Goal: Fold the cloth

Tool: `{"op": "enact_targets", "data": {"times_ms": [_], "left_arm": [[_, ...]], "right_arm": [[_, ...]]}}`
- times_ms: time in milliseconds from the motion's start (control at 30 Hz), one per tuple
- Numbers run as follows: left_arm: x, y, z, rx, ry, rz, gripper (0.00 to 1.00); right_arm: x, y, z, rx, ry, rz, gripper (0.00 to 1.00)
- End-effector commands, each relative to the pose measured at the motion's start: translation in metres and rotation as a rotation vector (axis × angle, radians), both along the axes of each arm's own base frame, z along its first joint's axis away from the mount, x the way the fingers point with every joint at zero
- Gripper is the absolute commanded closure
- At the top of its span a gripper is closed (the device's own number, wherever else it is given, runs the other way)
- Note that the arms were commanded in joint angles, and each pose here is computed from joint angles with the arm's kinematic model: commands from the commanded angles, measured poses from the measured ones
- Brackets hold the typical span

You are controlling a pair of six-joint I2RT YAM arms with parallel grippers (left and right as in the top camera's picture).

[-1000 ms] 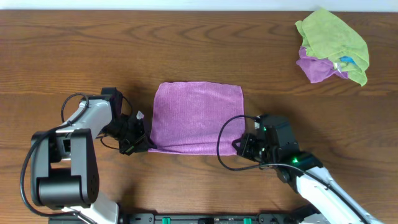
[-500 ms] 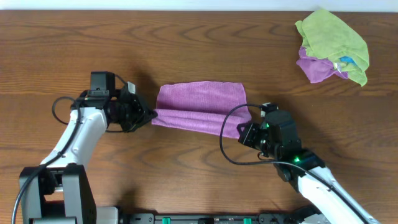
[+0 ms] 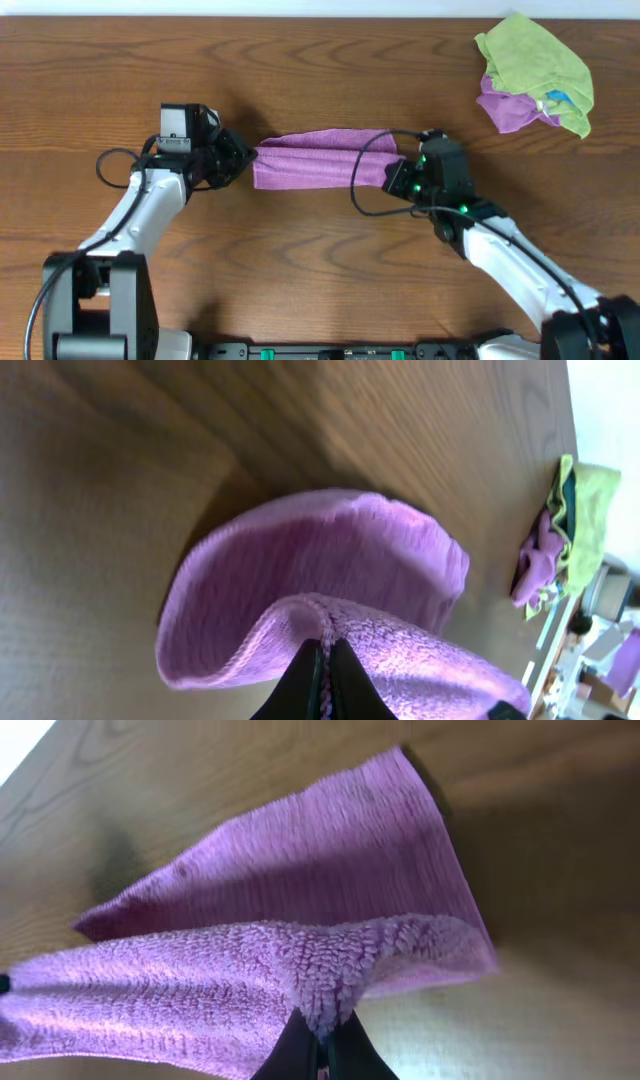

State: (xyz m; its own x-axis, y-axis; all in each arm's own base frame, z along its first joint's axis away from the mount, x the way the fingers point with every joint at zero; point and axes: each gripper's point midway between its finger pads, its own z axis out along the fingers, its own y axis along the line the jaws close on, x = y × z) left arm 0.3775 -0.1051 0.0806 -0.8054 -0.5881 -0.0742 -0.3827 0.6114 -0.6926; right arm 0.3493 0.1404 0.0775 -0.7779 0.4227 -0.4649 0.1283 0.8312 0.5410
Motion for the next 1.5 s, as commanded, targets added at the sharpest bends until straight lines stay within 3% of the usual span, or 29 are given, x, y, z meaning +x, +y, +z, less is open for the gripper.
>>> {"op": "enact_targets", "data": {"times_ms": [0,467,1233,1300,1367,1433,1467], "left_arm": [[0.014,0.012,-0.012,0.028,0.003,0.079,0.94],[0.044,0.013,-0.037,0.008,-0.042,0.126,0.94],[0.062,0.003,-0.057,0.025,-0.091,0.135,0.94],[0.062,0.003,-0.057,0.027,-0.092,0.135,0.94],[0.063,0.006,-0.056,0.024,-0.093,0.139,0.94],[0.063,0.007,-0.054,0.010,-0.095,0.134,0.94],[0.063,0.008,-0.053,0.002,-0.098,0.128,0.94]], "right_arm": [[0.020,-0.014,-0.002,-0.078,-0.028,-0.021,0.98],[0.058,-0.009,-0.025,-0.128,-0.046,0.001,0.98],[0.076,-0.018,-0.054,-0.158,-0.066,-0.021,0.98],[0.078,-0.017,-0.055,-0.155,-0.076,-0.022,0.87],[0.081,-0.015,-0.052,-0.150,-0.094,-0.023,0.51],[0.084,-0.014,-0.048,-0.145,-0.112,-0.024,0.24],[0.084,-0.014,-0.047,-0.141,-0.115,-0.021,0.01]]}}
